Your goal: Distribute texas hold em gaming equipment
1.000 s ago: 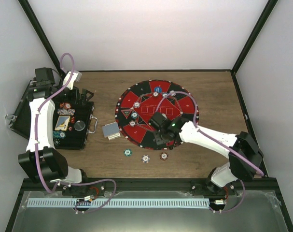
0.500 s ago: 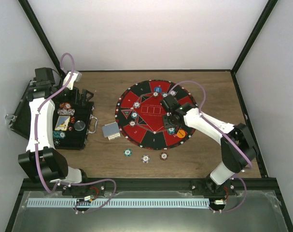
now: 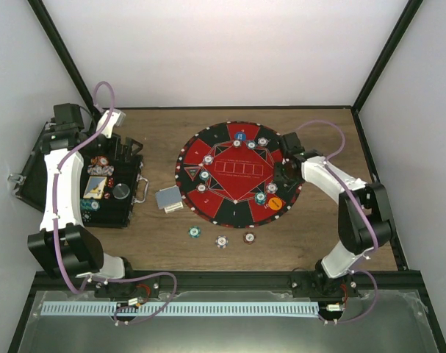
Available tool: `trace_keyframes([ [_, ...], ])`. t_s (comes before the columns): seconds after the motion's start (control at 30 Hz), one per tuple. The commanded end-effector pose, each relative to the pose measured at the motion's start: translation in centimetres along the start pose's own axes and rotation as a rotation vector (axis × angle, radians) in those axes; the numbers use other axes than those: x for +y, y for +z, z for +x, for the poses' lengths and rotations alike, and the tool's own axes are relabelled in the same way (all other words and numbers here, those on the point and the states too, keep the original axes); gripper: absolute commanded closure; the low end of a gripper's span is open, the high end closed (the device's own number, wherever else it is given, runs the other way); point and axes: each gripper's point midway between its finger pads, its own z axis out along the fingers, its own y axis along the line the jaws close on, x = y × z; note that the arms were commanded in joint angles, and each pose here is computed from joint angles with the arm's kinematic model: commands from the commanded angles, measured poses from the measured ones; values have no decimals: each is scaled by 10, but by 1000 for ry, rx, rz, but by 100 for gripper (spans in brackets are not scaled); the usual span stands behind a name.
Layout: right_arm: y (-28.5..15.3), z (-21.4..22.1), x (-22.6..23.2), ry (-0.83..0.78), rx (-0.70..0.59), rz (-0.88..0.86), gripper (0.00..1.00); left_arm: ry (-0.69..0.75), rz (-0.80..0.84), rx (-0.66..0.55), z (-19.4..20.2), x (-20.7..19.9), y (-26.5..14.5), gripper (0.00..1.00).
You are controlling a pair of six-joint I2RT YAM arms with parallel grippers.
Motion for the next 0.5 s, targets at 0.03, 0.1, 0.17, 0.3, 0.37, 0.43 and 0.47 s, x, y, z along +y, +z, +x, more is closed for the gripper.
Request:
trace_keyframes([
  [0.03, 25, 11, -14, 69, 52, 9, 75, 43, 56, 12, 3, -10, -2, 0],
  [0.1, 32, 15, -15, 77, 70, 16, 75, 46, 71, 30, 8, -12, 3, 0],
  [0.17, 39, 20, -17, 83, 85, 27, 75, 50, 85, 51, 15, -15, 8, 0],
  [0.3, 48, 26, -18, 92, 102, 38, 76, 83, 107, 100, 29, -24, 21, 0],
  [0.37, 51, 28, -21, 94, 108, 51, 75, 96, 108, 127, 37, -27, 29, 0],
  [0.43, 54, 29, -23, 92, 110, 63, 75, 120, 109, 161, 46, -31, 36, 0],
  [0.47, 54, 29, -23, 92, 112, 65, 75, 133, 109, 178, 51, -33, 39, 0],
])
